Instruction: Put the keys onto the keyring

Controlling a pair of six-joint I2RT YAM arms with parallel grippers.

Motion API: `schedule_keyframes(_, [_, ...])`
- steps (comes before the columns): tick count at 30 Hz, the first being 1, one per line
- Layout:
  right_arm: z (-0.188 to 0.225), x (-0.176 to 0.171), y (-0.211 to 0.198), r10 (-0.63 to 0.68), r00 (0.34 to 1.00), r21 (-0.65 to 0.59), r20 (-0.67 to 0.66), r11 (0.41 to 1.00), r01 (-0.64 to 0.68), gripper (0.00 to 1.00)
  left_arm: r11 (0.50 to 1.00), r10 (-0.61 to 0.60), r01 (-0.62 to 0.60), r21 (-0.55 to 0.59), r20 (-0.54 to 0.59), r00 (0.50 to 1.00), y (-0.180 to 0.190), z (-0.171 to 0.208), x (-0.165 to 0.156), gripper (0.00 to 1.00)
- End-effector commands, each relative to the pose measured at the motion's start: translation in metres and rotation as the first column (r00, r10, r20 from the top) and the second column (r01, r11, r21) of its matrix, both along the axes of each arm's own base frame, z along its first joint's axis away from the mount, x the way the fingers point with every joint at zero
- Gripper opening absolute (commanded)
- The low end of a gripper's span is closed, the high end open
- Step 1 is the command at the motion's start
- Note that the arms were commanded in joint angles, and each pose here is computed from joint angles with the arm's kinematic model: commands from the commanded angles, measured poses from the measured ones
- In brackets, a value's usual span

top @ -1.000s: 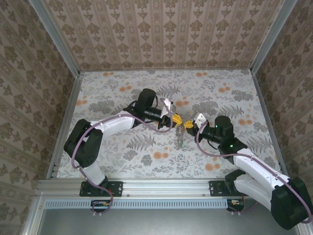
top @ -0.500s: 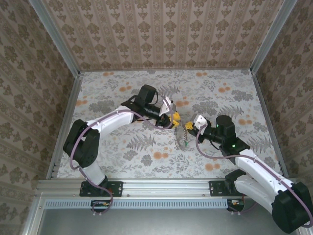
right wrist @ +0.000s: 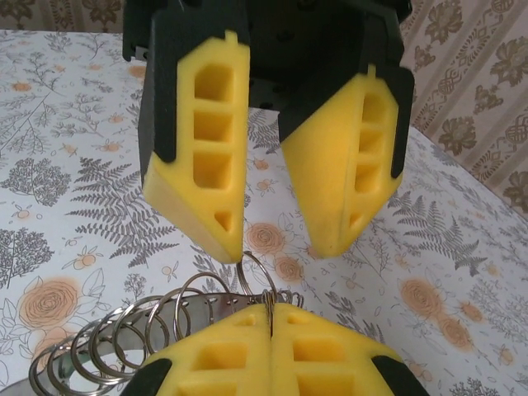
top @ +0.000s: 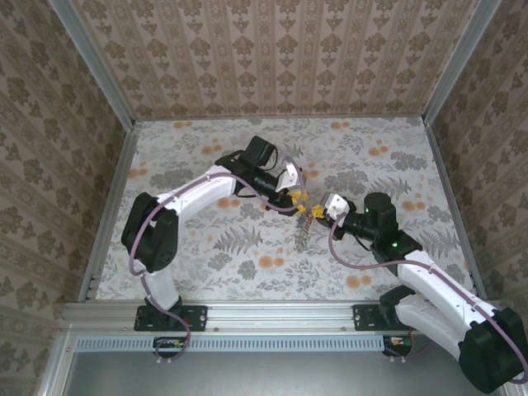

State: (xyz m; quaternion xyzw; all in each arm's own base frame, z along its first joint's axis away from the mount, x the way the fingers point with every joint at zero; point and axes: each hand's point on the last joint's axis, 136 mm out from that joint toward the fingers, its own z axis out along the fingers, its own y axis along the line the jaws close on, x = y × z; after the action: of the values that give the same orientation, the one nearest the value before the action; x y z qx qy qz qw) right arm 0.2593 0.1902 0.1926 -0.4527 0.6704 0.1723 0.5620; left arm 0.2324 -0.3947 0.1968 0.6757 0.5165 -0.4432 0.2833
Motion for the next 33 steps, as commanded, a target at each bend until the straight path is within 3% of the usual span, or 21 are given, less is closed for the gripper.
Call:
schedule_keyframes(1, [0.028,-0.002,0.007,0.046,0.994,0.016,0.094,0.999,-0.048,0.00,0.999,-0.025,0.025,0.033,0.000,1.000,0.002,-0.002,-0.002,0.41])
schedule_keyframes(25, [0.032,-0.003,0.009,0.058,0.992,0.028,0.114,0.998,-0.061,0.00,0.988,-0.093,0.101,0.120,-0.070,0.993,0.000,-0.012,-0.010,0.37])
schedule_keyframes(33, [0.033,-0.003,0.009,0.060,0.992,0.029,0.114,0.998,-0.063,0.00,0.989,-0.101,0.107,0.100,-0.064,0.993,-0.004,-0.006,-0.010,0.30])
